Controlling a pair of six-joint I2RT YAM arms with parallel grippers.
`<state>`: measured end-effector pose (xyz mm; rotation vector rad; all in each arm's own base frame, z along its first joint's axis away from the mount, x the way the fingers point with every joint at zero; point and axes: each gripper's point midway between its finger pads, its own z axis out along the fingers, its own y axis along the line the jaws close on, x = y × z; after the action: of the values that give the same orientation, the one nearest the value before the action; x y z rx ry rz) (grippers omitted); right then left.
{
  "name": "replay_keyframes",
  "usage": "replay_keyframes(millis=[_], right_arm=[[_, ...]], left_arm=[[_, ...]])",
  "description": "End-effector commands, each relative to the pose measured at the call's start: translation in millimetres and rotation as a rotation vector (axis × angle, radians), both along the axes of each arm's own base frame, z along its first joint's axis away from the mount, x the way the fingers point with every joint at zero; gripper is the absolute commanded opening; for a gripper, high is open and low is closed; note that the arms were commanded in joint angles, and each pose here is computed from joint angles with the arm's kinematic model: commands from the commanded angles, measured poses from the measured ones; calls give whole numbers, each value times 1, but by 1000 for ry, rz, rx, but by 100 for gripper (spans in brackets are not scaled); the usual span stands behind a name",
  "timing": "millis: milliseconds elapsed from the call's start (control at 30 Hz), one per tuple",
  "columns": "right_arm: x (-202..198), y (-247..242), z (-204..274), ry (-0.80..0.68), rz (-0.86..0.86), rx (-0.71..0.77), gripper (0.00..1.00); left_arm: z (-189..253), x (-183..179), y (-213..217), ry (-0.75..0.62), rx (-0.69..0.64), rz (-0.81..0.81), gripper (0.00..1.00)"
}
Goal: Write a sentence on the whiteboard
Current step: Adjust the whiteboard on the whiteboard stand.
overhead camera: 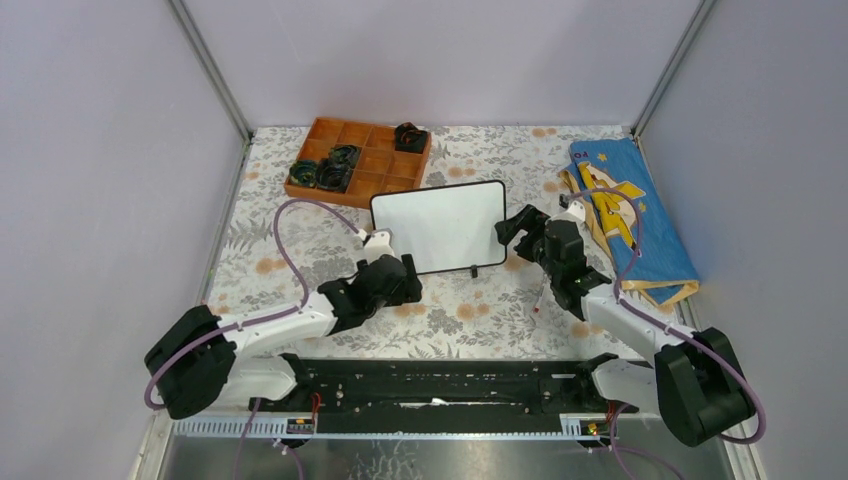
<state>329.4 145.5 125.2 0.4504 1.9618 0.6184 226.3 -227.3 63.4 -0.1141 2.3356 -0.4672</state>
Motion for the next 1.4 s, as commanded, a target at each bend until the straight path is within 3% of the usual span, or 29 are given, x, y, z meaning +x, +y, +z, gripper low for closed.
replay_keyframes(millis=[0,267,633,1367], right_arm=[[17,18,32,-83,38,153,91],[32,22,36,-111,46,216,92],[32,13,39,-137,48,259,92],[37,24,31,-126,115,393,85]], left_arm=[[16,19,-11,-76,-37,39,79],[9,28,-12,-114,21,64,75],[-7,38,-10,-148,169,66,57],[-27,45,-17,-137,196,78,38]])
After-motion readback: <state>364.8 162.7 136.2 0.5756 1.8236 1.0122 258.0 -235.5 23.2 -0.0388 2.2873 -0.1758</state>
